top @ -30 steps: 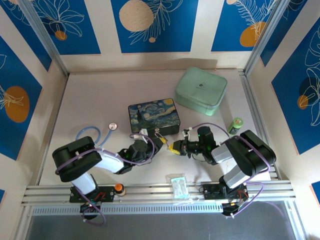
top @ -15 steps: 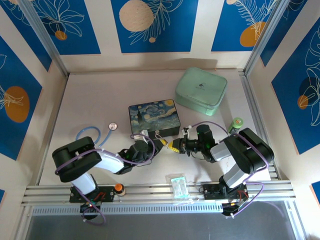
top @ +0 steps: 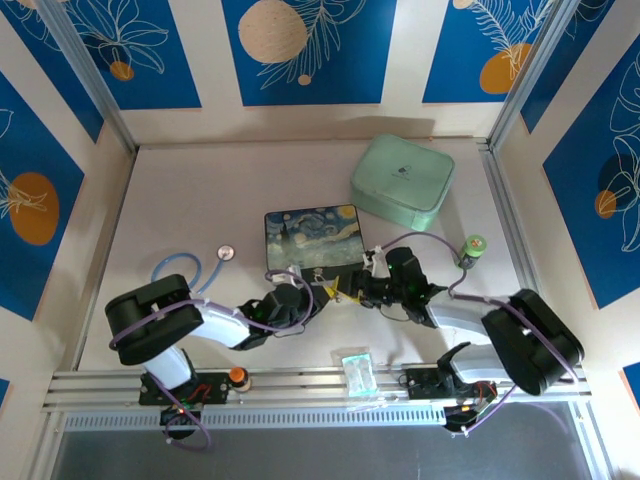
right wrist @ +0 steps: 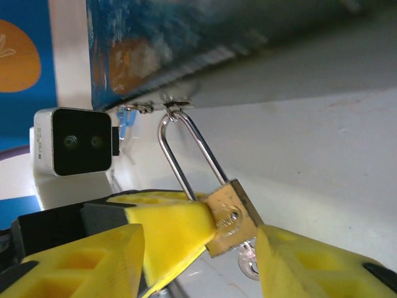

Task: Unlock a padlock with a key

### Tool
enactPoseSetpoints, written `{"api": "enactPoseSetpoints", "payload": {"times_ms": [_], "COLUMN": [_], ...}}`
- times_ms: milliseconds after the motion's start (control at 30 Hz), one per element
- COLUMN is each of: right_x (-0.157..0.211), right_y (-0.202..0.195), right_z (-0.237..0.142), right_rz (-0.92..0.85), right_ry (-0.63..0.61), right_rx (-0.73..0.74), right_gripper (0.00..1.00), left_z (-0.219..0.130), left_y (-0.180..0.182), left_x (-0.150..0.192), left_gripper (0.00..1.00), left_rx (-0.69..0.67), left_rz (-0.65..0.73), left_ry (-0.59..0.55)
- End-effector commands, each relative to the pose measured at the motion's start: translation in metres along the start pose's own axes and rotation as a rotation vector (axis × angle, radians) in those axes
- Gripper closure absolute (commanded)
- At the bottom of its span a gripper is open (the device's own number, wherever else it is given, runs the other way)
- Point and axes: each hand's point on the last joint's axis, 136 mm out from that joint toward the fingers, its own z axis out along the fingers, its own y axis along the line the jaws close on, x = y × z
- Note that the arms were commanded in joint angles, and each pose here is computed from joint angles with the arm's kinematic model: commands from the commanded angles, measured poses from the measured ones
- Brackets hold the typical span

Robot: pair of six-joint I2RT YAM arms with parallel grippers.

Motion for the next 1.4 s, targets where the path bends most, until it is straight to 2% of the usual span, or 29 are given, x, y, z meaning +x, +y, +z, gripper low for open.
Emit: {"api": "enactPoseSetpoints", "payload": {"times_ms": [0, 67, 100, 133, 267, 333, 400, 433, 533, 600, 633, 667, 700, 733, 867, 1033, 1367], "right_x": [0.009, 0.010, 0.010, 0.009, 0.009, 0.007, 0.008, 0.009, 0.008, 0.011, 0.018, 0.026, 0.030, 0.029, 0.024, 0.028, 0.046], "right_y": [-0.034, -0.043, -0.050, -0.056, -0.058, -0.052, -0.041, -0.036, -0.031, -0.022, -0.012, -0.004, 0.002, 0.004, 0.006, 0.012, 0.014], "right_z": [-0.010, -0.016, -0.020, -0.025, -0.040, -0.048, -0.048, -0.047, -0.050, -0.045, -0.037, -0.030, -0.026, -0.024, -0.026, -0.023, 0.006], "right_rz": [-0.076, -0.103, -0.122, -0.148, -0.360, -0.486, -0.580, -0.624, -0.716, -0.768, -0.837, -0.912, -0.973, -0.988, -1.031, -1.104, -1.239], "right_ry": [0.011, 0.003, -0.008, -0.017, -0.037, -0.110, -0.152, -0.171, -0.216, -0.203, -0.173, -0.145, -0.145, -0.165, -0.198, -0.198, -0.088], "right_rx": [0.225, 0.310, 0.374, 0.438, 0.608, 0.662, 0.625, 0.599, 0.598, 0.540, 0.464, 0.393, 0.336, 0.319, 0.324, 0.298, 0.346], "right_gripper": [0.41, 0.35, 0.25, 0.00, 0.01, 0.10, 0.10, 0.00, 0.01, 0.00, 0.04, 0.13, 0.26, 0.30, 0.35, 0.46, 0.50], "left_z": [0.002, 0.002, 0.001, 0.000, -0.005, -0.009, -0.015, -0.018, -0.023, -0.026, -0.027, -0.029, -0.031, -0.034, -0.039, -0.034, -0.030], "left_y": [-0.015, -0.017, -0.017, -0.017, -0.016, -0.014, -0.007, -0.004, -0.003, -0.006, -0.009, -0.009, -0.010, -0.010, -0.008, -0.014, -0.017], "left_x": [0.007, 0.005, 0.004, 0.002, -0.003, -0.007, -0.013, -0.016, -0.017, -0.016, -0.015, -0.016, -0.017, -0.019, -0.020, -0.015, -0.014], "left_gripper": [1.00, 1.00, 1.00, 1.00, 1.00, 1.00, 1.00, 1.00, 1.00, 1.00, 1.00, 1.00, 1.00, 1.00, 1.00, 1.00, 1.00], "left_rx": [0.023, 0.024, 0.024, 0.023, 0.010, 0.018, 0.018, 0.015, 0.001, -0.010, -0.014, -0.020, -0.030, -0.039, -0.094, -0.069, -0.070], "left_rz": [0.028, 0.032, 0.032, 0.036, 0.048, 0.034, 0.010, 0.004, 0.012, 0.025, 0.034, 0.043, 0.047, 0.052, 0.074, 0.049, 0.052], "left_ry": [0.024, 0.016, 0.008, 0.000, -0.023, -0.022, -0.031, -0.034, -0.026, -0.010, -0.005, -0.004, -0.007, -0.013, -0.010, 0.018, 0.024]}}
